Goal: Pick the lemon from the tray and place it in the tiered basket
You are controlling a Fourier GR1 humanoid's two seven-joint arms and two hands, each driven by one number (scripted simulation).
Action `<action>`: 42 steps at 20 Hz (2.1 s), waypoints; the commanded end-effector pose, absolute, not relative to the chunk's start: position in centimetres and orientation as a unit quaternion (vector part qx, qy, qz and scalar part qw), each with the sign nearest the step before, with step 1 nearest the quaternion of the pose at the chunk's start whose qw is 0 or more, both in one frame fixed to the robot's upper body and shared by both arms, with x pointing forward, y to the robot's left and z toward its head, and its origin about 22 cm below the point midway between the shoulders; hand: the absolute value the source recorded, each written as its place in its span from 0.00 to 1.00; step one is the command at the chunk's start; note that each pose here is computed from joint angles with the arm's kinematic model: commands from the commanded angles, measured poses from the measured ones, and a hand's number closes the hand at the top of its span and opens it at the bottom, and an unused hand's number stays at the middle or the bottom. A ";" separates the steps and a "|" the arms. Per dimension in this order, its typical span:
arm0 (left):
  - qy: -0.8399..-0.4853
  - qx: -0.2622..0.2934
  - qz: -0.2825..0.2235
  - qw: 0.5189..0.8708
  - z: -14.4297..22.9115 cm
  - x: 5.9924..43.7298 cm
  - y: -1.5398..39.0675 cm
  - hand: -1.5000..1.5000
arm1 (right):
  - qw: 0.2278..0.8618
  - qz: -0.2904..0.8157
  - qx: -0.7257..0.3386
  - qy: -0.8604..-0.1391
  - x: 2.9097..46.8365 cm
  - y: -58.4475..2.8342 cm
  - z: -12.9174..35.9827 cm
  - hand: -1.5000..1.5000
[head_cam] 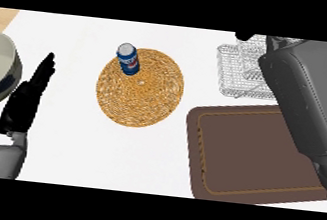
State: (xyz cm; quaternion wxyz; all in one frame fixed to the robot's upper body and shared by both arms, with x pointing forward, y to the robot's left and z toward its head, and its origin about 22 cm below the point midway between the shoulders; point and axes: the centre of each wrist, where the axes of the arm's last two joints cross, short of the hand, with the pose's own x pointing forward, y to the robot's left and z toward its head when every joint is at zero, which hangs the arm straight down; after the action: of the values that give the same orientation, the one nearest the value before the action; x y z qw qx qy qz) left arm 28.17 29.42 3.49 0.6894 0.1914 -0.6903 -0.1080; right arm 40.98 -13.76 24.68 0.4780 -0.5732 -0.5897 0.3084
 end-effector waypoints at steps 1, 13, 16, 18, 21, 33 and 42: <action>-0.690 0.189 -0.101 0.692 3.2 28.7 31.6 0.50 | 0.459 0.323 -0.613 -0.555 42.5 -16.9 24.0 1.00; -0.687 0.195 -0.108 0.692 3.2 29.4 30.3 0.50 | 0.505 0.356 -0.533 -0.578 45.0 -25.3 22.6 1.00; -0.690 0.185 -0.107 0.691 5.3 29.4 28.8 0.50 | 0.521 0.360 -0.518 -0.575 45.7 -25.0 19.7 1.00; -0.688 0.189 -0.109 0.693 3.6 28.9 29.7 0.50 | 0.536 0.373 -0.501 -0.568 45.6 -24.9 20.7 1.00; -0.687 0.191 -0.115 0.691 3.5 28.5 28.8 0.50 | 0.643 0.288 -0.437 -0.560 45.7 -26.1 18.0 1.00; -0.687 0.194 -0.110 0.692 3.2 28.2 28.7 0.50 | 0.600 0.186 -0.428 -0.650 45.5 -27.9 18.6 0.00; -0.685 0.200 -0.097 0.694 3.5 28.7 29.3 0.50 | 0.622 0.099 -0.432 -0.646 43.2 -33.3 22.2 0.00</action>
State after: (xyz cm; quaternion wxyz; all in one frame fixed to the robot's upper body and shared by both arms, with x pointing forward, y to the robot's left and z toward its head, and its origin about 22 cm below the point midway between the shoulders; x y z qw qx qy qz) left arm 28.08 29.27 3.05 0.6939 0.1942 -0.6860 -0.1007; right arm 44.30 -30.77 21.43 0.6025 -0.4338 -0.6562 0.1349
